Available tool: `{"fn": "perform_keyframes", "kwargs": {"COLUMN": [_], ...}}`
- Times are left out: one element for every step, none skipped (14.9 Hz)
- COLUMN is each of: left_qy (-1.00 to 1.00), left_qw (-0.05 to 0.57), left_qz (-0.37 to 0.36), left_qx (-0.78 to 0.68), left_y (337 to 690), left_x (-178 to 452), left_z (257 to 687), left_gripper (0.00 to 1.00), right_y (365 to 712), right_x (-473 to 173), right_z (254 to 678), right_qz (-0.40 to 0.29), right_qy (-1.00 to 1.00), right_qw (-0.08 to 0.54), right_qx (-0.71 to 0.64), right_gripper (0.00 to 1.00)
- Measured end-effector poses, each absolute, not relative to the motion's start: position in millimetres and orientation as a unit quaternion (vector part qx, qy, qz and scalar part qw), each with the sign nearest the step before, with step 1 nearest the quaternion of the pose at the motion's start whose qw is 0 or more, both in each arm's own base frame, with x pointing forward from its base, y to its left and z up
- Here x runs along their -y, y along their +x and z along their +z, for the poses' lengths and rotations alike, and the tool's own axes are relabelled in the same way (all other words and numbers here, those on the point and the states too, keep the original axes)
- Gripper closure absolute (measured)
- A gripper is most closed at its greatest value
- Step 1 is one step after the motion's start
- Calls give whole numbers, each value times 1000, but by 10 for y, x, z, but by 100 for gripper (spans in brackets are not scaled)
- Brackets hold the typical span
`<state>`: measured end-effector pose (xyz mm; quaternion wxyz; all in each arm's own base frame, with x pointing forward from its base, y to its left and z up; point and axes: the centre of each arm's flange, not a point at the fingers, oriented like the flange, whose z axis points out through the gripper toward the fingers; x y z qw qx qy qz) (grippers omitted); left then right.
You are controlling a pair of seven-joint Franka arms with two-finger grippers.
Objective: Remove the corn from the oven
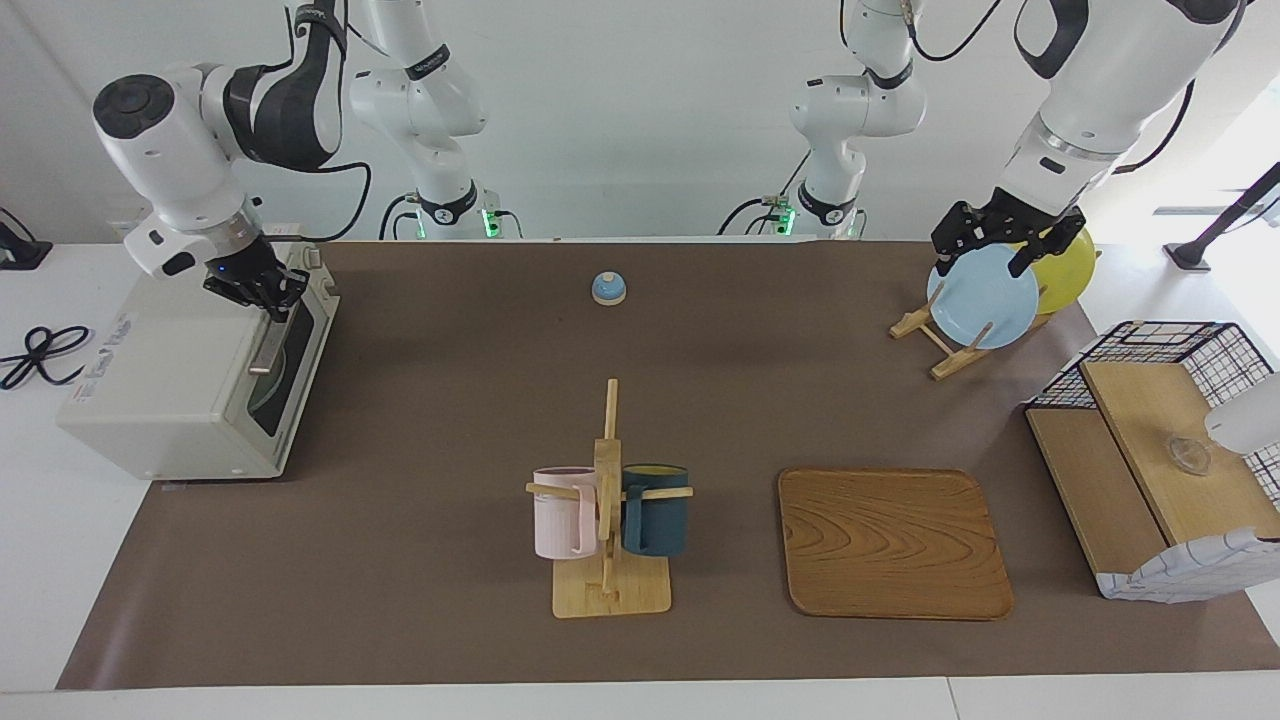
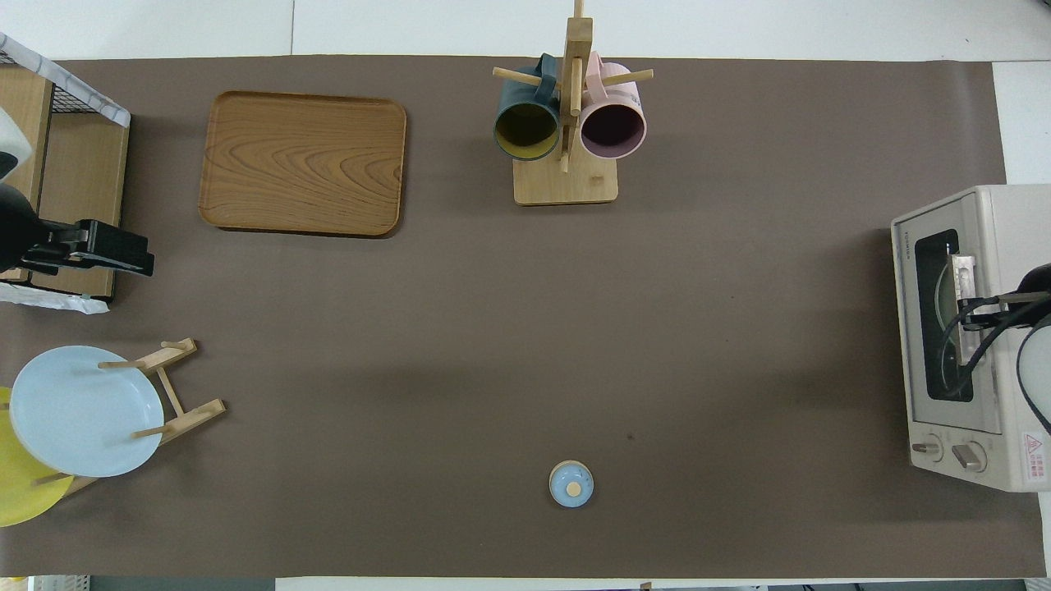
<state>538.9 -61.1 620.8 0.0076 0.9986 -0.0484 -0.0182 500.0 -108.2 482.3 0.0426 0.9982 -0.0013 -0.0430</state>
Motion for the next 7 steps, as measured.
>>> {"fn": "perform_keyframes", "kwargs": {"left_qy": [999, 999, 999, 999, 999, 999, 999], "left_qw": [8, 8, 8, 8, 8, 8, 8], "left_qz": [-18, -18, -18, -18, -18, -18, -18], "left_qx": [48, 48, 48, 48, 48, 48, 48], "left_y": [5389, 5389, 5389, 5389, 5389, 5389, 5389], "left_x": [611, 611, 611, 611, 611, 611, 611], "left_z": [6208, 6208, 6208, 6208, 6208, 6208, 6208], "left_gripper": [0, 0, 0, 0, 0, 0, 0], "right_y": [4998, 4992, 4987, 4979, 4973, 4970, 4970], "right_x": [1083, 1092, 1125, 1156, 1154, 1155, 1155], "right_z": [4813, 4791, 4753, 4720, 4733, 4733, 4731], "right_qz": [-44, -45, -43, -39, -38, -37, -37], "right_qy": [998, 998, 998, 998, 998, 998, 998], "right_qw": [43, 43, 43, 42, 41, 42, 42], "right_qx": [1, 2, 1, 0, -2, -3, -3], "right_gripper": [99, 99, 99, 99, 99, 99, 99]}}
